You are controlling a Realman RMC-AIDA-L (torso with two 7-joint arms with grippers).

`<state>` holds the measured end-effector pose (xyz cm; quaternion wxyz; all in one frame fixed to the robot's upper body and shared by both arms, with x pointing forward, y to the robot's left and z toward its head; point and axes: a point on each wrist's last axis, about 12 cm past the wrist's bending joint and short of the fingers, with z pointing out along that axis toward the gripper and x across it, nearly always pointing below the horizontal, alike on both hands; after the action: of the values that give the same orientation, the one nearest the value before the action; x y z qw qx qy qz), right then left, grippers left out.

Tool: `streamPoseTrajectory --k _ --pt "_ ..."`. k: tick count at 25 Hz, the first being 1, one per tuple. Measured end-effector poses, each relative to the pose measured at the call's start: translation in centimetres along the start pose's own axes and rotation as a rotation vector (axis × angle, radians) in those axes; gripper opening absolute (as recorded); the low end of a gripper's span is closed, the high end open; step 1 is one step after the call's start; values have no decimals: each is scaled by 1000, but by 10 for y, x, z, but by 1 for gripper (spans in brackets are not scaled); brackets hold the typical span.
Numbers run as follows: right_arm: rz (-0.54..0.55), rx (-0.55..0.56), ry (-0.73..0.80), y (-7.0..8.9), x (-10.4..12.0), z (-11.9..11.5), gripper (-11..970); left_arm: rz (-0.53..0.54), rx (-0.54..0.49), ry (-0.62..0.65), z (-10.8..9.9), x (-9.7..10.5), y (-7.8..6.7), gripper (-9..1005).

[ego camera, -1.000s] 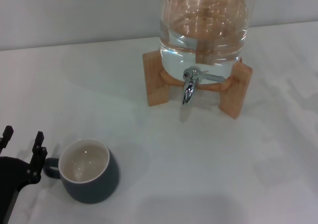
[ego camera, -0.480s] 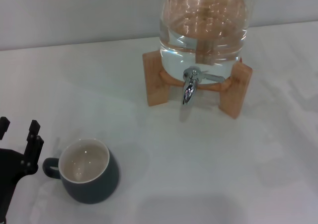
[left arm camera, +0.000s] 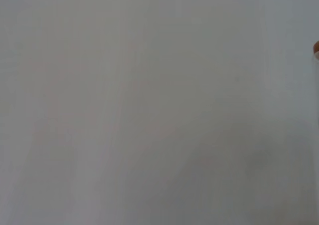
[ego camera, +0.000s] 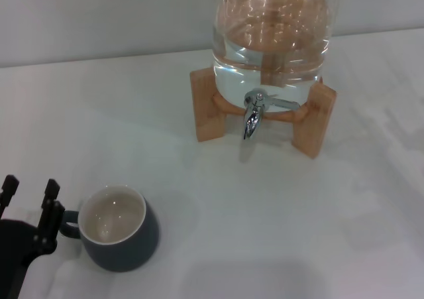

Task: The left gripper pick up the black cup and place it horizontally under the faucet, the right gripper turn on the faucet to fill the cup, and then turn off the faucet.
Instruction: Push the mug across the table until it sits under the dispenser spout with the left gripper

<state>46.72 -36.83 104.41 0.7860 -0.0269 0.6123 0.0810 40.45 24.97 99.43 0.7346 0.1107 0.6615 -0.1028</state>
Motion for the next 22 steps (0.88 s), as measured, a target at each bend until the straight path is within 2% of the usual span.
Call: streamPoseTrajectory --k 22 --pt "1 1 5 0 1 -1 871 -11 -46 29 -27 3 -4 600"
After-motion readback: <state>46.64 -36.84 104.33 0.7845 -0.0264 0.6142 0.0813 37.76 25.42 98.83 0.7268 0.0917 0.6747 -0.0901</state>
